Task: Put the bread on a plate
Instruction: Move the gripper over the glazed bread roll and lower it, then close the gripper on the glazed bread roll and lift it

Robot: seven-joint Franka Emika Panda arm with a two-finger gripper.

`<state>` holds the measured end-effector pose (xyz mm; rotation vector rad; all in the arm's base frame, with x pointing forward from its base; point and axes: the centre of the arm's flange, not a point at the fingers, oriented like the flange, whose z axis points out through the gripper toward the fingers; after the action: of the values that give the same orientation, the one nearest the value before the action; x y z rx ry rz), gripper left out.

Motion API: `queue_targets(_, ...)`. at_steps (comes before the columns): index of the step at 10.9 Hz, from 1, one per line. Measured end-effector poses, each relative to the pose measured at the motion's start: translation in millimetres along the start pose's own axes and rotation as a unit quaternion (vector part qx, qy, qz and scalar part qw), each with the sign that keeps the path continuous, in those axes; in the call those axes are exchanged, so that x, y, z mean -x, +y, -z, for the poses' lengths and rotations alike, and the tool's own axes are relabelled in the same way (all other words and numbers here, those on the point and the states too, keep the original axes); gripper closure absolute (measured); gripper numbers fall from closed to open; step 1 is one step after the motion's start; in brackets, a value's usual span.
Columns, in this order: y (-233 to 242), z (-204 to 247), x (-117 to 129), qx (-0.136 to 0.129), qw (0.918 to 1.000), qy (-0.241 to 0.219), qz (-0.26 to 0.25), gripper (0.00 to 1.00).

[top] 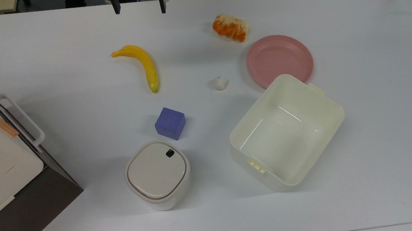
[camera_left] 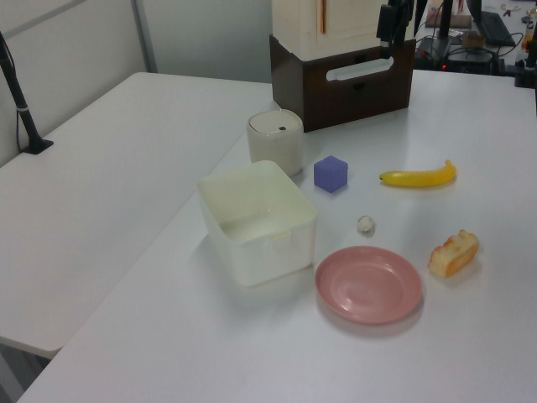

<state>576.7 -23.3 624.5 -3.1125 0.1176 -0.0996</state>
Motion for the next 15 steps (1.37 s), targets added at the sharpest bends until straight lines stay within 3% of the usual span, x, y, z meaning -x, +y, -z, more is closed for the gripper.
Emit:
queue_targets(4, -37.6, -32.2, 22.9, -0.005, 0.9980, -0.043, 0.046, 0.00)
queue_targets(6, -69.5, -70.2, 55.7, 0.013, 0.9879, -0.093, 0.124, 0.00)
queue_targets(7, -93.9, -96.2, 81.1, 0.041, 0.9724, -0.124, 0.194, 0.00)
queue_targets(9, -141.7, -143.8, 135.2, 0.094, 0.9312, -0.174, 0.306, 0.00)
queue_targets(10, -157.6, -161.7, 155.8, 0.122, 0.9087, -0.190, 0.351, 0.00)
queue_targets(11, -171.4, -174.9, 171.2, 0.140, 0.8930, -0.200, 0.378, 0.00)
queue_targets(12, -181.7, -182.4, 181.2, 0.149, 0.8837, -0.205, 0.393, 0.00)
queue_targets(13, -187.3, -184.3, 185.7, 0.153, 0.8797, -0.206, 0.400, 0.00)
queue_targets(15, -193.4, -186.1, 185.3, 0.151, 0.8788, -0.191, 0.410, 0.00)
